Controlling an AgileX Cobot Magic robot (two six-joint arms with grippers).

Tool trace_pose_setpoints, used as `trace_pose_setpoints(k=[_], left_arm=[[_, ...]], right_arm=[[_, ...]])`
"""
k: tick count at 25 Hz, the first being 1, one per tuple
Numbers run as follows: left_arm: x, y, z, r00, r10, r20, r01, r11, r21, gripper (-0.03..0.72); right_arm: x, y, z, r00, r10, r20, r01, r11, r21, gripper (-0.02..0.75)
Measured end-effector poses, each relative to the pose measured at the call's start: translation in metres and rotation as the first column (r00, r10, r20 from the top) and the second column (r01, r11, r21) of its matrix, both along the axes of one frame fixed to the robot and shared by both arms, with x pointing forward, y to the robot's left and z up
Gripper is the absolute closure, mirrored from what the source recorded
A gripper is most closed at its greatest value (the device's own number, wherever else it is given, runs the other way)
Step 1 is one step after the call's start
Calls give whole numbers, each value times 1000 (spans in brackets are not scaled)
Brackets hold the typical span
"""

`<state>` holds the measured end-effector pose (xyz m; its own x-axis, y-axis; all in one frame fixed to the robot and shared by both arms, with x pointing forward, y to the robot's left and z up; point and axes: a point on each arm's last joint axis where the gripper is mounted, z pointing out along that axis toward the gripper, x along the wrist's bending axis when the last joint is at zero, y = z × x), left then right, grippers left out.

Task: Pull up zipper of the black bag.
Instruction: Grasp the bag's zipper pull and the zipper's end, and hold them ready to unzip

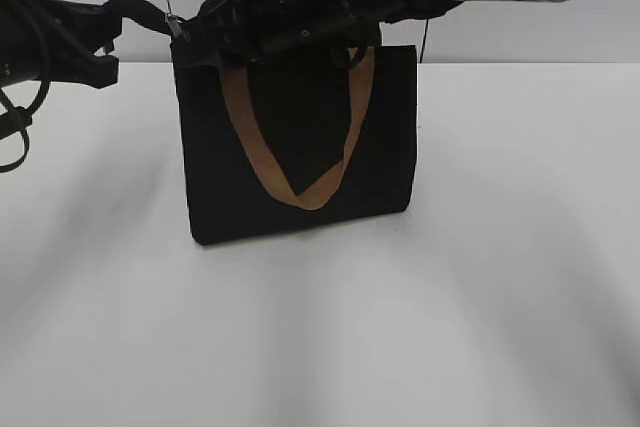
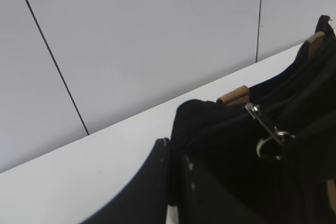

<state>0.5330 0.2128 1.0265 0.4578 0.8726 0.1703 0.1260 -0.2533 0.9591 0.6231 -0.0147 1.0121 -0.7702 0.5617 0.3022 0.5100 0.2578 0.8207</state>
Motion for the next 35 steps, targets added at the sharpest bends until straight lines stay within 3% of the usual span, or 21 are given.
trace_pose_setpoints(k=[18,25,30,35], left_arm=[[0,0,0,1000,1,-1,-1,1000,0,685],[0,0,0,1000,1,-2,-1,1000,0,685],[0,0,0,1000,2,-3,-2,1000,0,685],[0,0,0,1000,2,-3,-2,1000,0,685]], right_arm=[[-1,0,2,998,2,-57,2,998,56,491],[-2,-2,-2,999,36,-15,-37,999,-19,557],[-3,-2,-3,999,54,-1,-54,998,-46,740],[-4,-2,-3,998,62,-7,-62,997,-45,753]])
